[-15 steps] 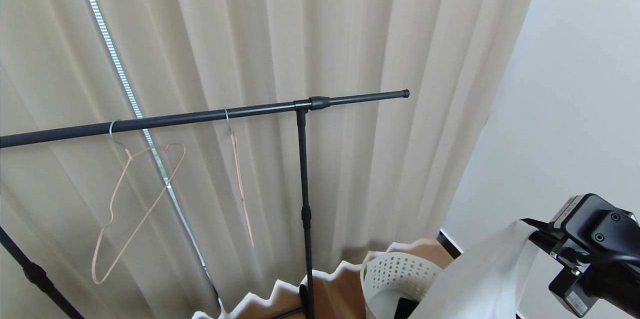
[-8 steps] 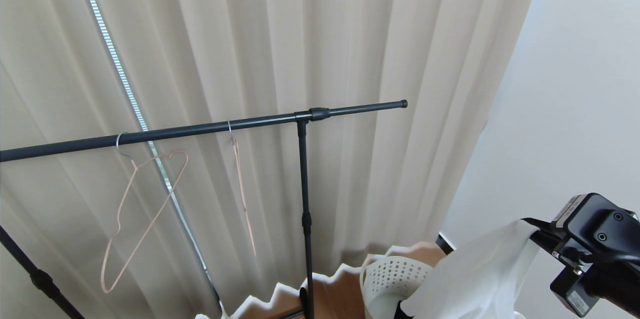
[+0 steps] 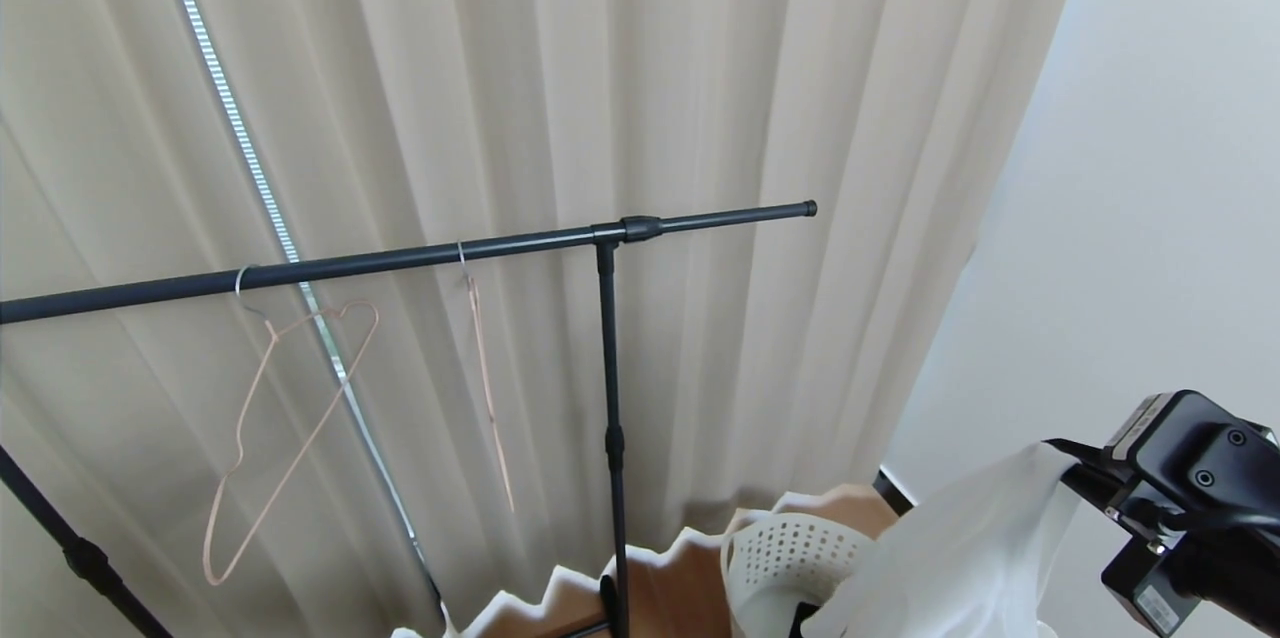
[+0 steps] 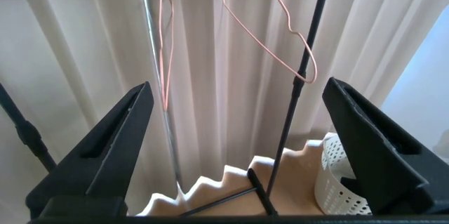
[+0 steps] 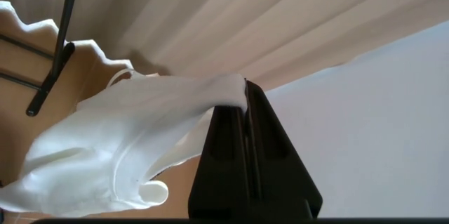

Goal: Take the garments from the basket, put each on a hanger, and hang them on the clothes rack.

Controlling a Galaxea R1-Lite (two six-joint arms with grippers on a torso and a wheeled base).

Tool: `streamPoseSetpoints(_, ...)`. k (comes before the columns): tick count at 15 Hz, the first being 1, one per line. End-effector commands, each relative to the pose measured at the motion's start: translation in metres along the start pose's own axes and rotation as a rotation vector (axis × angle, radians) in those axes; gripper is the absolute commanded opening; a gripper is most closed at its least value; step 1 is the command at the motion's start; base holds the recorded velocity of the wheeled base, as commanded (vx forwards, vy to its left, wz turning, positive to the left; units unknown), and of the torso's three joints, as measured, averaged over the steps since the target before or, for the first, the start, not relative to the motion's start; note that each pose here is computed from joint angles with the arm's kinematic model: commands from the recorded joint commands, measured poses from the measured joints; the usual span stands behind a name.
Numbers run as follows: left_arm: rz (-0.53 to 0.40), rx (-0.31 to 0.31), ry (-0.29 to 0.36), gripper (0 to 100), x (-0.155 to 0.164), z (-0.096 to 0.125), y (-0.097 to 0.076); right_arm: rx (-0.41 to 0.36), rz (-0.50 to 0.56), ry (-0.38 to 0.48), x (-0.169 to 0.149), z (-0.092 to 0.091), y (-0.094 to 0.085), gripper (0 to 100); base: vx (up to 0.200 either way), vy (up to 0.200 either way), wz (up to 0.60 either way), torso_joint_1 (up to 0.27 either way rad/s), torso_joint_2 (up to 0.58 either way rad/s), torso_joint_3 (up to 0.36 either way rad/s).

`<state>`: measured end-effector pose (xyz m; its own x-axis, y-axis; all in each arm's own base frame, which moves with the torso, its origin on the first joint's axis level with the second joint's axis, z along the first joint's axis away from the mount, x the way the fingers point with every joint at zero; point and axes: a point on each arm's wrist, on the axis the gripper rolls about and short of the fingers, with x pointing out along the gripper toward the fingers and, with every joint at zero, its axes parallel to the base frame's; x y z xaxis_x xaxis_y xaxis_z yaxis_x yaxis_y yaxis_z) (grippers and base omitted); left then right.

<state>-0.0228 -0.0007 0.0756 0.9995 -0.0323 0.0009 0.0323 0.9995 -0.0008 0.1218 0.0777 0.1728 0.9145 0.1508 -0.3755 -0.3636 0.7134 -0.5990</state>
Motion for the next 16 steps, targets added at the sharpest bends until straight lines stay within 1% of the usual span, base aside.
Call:
streamPoseSetpoints(1, 0.0, -0.001, -0.001, 100, 0.0, 0.0001, 0.0, -0.003, 0.003, 0.003, 0.0011, 0.0001, 0.0006, 0, 0.0, 0.0, 0.6, -0.002, 0.0, 0.002)
streamPoseSetpoints(6, 0.0, 0.001, 0.001, 100, 0.0, -0.0001, 0.0, -0.004, 0.002, 0.002, 0.0003, -0.0003, 0.0004, 0, 0.0, 0.0, 0.6, 0.005, 0.0, 0.0)
streamPoseSetpoints(11, -0.001, -0.001, -0.001, 100, -0.0001, 0.0003, 0.0, 0.002, -0.006, -0.008, -0.0016, 0.0006, -0.0011, 0, 0.0, 0.0, 0.0, 0.0, 0.0, 0.0)
streamPoseSetpoints(16, -0.001, -0.001, -0.001, 100, -0.0001, 0.0003, 0.0, 0.005, -0.009, -0.014, -0.0021, 0.0021, -0.0022, 0, 0.0, 0.2, 0.0, 0.001, 0.0, 0.002)
